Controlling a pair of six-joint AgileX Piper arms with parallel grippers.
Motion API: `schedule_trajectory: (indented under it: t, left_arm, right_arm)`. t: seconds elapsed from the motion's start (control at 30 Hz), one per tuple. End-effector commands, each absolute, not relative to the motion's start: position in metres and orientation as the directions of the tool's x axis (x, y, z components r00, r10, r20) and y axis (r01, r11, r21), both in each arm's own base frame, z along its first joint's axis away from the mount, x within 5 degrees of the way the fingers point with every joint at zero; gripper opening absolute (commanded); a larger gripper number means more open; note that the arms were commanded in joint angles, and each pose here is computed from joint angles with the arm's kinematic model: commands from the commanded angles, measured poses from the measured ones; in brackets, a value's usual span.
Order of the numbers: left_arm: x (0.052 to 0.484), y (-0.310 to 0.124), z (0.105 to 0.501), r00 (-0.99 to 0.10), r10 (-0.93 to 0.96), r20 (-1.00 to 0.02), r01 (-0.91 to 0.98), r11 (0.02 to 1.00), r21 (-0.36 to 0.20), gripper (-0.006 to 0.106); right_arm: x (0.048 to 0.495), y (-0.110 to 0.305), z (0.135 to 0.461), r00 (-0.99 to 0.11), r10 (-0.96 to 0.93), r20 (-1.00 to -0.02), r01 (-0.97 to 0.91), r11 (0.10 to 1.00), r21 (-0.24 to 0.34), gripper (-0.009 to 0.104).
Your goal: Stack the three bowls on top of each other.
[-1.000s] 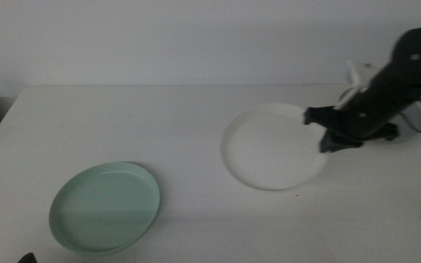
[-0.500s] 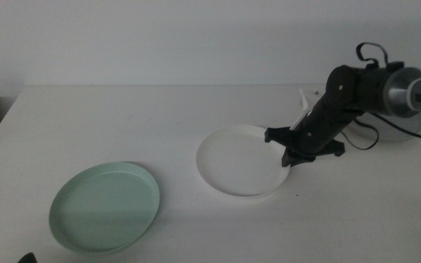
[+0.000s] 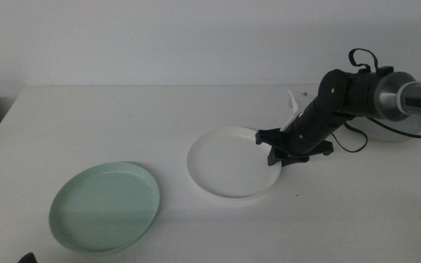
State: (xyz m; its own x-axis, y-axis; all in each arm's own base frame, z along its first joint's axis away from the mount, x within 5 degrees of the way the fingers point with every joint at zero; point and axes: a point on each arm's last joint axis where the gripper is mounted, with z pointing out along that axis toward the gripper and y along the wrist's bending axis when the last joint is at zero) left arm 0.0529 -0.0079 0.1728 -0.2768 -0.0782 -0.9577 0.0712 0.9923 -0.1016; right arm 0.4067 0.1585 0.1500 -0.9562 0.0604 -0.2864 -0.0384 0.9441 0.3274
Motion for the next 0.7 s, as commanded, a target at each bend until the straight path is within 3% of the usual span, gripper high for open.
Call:
schedule_trajectory:
  t: [0.0, 0.13, 0.23, 0.43, 0.67]
  left_arm:
    - [0.054, -0.007, 0.178, -0.203, -0.106, -0.973, 0.063, 0.991, -0.121, 0.09]
    - [0.054, -0.007, 0.178, -0.203, -0.106, -0.973, 0.063, 0.991, -0.121, 0.09]
    - [0.054, -0.007, 0.178, -0.203, -0.106, -0.973, 0.063, 0.991, -0.121, 0.09]
    - [0.054, -0.007, 0.178, -0.203, -0.106, -0.973, 0.063, 0.991, -0.121, 0.09]
    - [0.054, -0.007, 0.178, -0.203, -0.106, -0.973, 0.063, 0.991, -0.121, 0.09]
  right_arm:
    - [0.409, 0.158, 0.193, -0.912, 0.065, -0.404, -0.087, 0.934, 0.348, 0.034]
    - [0.403, 0.148, 0.237, -0.863, 0.063, -0.501, -0.125, 0.934, 0.334, 0.054]
    - [0.396, 0.127, 0.276, -0.8, 0.044, -0.598, -0.151, 0.95, 0.272, 0.061]
    - [0.391, 0.06, 0.339, -0.711, 0.123, -0.693, -0.035, 0.977, 0.21, 0.061]
    - [0.411, -0.028, 0.362, -0.673, 0.192, -0.714, 0.125, 0.981, 0.146, 0.061]
